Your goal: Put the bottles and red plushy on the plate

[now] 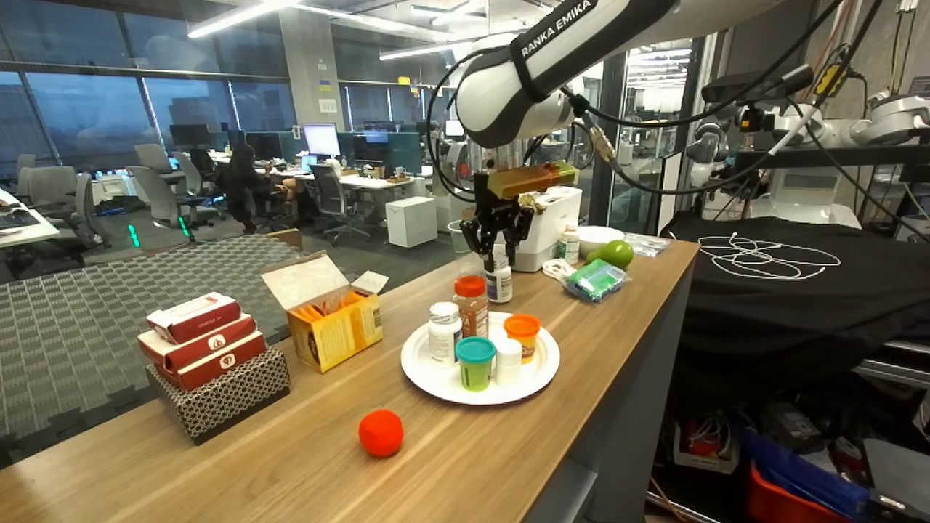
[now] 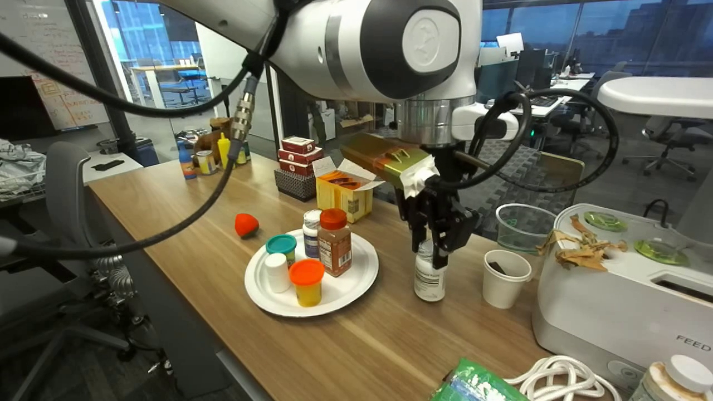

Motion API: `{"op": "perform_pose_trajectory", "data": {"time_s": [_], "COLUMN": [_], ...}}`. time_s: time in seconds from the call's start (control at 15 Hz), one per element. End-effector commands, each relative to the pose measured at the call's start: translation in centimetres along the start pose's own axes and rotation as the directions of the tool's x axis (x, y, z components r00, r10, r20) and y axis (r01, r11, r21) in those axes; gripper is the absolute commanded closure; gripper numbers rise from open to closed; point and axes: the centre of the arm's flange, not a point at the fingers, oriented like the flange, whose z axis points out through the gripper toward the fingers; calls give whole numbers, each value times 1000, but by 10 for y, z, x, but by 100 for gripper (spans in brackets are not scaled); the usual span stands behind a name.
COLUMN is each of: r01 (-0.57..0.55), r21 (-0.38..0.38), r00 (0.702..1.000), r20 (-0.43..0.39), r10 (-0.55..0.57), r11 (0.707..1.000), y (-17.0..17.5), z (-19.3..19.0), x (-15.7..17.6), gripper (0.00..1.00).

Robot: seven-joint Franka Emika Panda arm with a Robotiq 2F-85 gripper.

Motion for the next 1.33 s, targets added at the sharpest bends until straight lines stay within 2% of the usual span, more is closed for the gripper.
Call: {"op": "perform_pose_trajectory", "data": {"time_s": [0.0,0.33,0.53,0.93,1.27], "r01": [-25,-31,2,60,68], "r21": [17,40,44,48,55], "r00": [1000,999,1000,997,994], "r20": [-19,-32,-25,52,78], "r10": [25,32,-1,-62,-72], "r11": [1000,999,999,997,996], "y": [2,-7,-22,-42,-41], "z": [-20,-47,-52,-34,-32], "x": [-3,-26,-49,-85,-101], "gripper": [80,80,80,80,80]}}
